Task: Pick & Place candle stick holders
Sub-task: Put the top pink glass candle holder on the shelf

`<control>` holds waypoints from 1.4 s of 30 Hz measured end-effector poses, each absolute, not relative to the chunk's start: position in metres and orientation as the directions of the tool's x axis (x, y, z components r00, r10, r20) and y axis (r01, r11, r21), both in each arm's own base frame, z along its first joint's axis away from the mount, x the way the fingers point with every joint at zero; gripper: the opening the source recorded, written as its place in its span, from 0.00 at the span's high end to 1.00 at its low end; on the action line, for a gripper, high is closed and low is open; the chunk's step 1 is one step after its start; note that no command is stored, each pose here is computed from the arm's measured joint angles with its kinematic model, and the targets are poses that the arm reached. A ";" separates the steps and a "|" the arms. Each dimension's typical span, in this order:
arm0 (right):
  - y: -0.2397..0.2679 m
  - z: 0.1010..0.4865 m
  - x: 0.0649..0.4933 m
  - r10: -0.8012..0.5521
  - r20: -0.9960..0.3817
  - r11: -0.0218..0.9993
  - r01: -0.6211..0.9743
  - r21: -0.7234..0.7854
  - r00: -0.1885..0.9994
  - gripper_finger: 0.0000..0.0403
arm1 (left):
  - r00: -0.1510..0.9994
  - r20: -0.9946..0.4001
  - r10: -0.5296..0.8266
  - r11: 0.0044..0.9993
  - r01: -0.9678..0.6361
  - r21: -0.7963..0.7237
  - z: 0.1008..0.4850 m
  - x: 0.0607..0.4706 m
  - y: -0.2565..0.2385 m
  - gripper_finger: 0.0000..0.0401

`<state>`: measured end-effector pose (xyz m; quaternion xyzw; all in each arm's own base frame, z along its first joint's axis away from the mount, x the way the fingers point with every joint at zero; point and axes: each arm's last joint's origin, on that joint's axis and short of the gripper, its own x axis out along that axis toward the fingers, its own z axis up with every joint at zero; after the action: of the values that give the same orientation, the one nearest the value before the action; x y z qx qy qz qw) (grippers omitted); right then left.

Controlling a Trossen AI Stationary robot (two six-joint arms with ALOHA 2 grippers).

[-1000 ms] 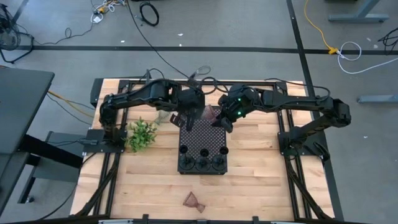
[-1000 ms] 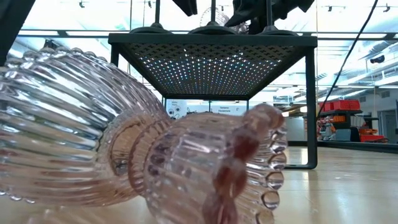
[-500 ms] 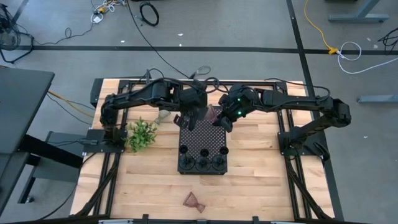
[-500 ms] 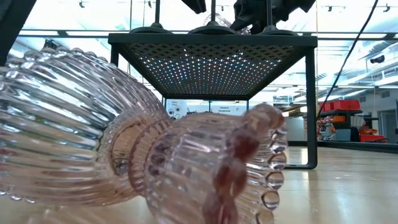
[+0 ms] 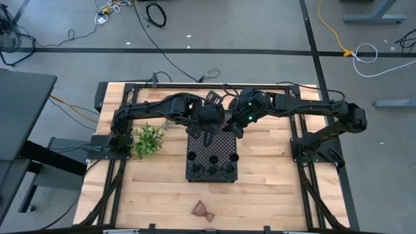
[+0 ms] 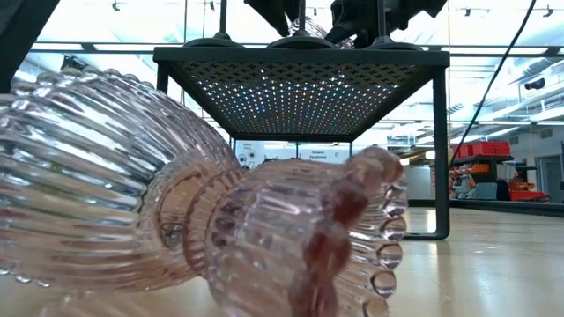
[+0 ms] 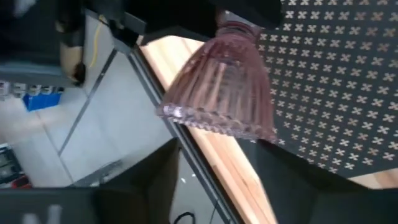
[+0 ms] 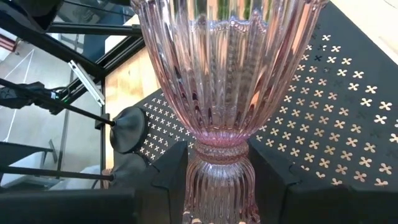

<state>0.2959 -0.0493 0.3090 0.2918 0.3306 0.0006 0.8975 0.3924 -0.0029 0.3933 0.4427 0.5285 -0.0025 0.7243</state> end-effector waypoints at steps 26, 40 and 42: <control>-0.042 0.305 0.294 0.231 -0.622 0.870 0.126 0.476 0.748 0.67 | 0.439 -0.784 0.439 0.632 0.470 0.616 0.371 0.411 -0.024 0.17; -0.045 0.305 0.294 0.181 -0.634 0.884 0.158 0.440 0.752 0.67 | 0.379 -0.818 0.432 0.678 0.462 0.572 0.368 0.404 -0.030 0.16; -0.045 0.305 0.294 0.179 -0.633 0.884 0.159 0.439 0.753 0.67 | 0.377 -0.819 0.433 0.679 0.461 0.571 0.367 0.403 -0.031 0.16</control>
<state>0.2939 -0.0450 0.3054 0.2406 0.3513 0.0054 0.9048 0.4035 -0.0305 0.3674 0.4004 0.5580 -0.0096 0.7268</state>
